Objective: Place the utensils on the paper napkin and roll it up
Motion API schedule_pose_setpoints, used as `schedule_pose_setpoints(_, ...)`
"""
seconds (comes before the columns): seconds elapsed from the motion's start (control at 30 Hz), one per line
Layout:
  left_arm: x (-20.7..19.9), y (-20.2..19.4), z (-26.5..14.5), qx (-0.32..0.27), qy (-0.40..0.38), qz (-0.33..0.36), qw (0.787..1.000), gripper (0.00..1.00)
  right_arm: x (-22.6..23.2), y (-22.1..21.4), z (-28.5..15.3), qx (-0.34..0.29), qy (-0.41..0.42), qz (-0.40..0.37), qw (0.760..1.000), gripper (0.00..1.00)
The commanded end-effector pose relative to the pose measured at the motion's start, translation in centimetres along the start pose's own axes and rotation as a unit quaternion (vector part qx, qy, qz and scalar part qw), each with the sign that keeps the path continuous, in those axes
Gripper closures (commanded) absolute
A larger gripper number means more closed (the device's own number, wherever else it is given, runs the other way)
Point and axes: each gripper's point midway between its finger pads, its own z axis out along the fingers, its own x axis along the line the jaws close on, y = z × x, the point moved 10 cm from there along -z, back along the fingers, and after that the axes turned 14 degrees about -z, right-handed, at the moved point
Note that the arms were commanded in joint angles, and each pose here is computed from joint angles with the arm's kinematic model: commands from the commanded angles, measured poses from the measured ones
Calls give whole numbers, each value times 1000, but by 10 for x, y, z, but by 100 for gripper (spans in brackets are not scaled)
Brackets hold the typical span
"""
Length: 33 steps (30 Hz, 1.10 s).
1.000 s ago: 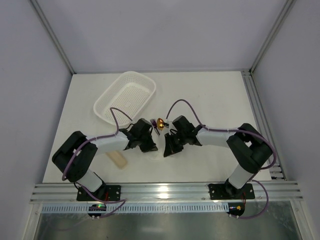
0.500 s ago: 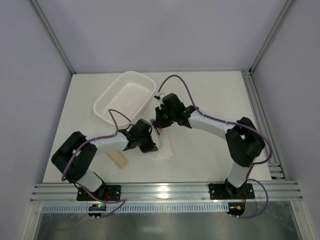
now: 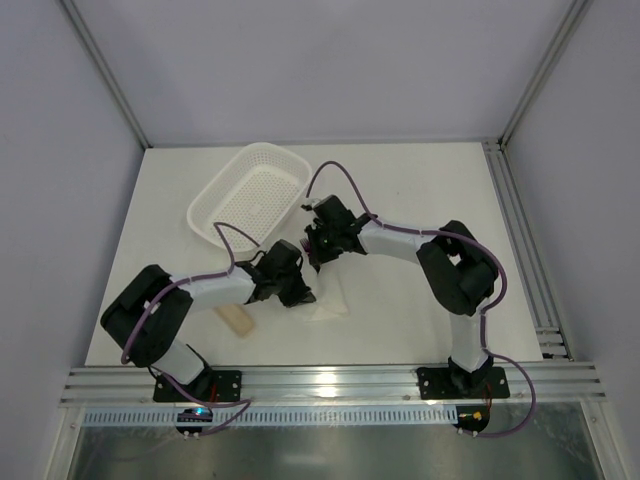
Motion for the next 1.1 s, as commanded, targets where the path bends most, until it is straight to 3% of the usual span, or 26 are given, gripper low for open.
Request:
schedule_pose_setpoints(0.0, 18, -3, 9, -3, 38, -4, 999, 100, 0, 17, -1, -33, -2, -19, 999, 96)
schedule_pose_setpoints(0.23, 20, -5, 16, -1, 43, -9, 999, 100, 2, 20, 5, -40, 6, -27, 999, 96)
schedule_pose_setpoints(0.87, 26, -8, 16, -7, 47, -17, 999, 100, -12, 22, 9, -21, -86, -40, 995, 96)
schedule_pose_setpoints(1.07, 26, -9, 17, -8, 48, -18, 999, 100, -5, 28, 0, -34, -60, -42, 997, 96)
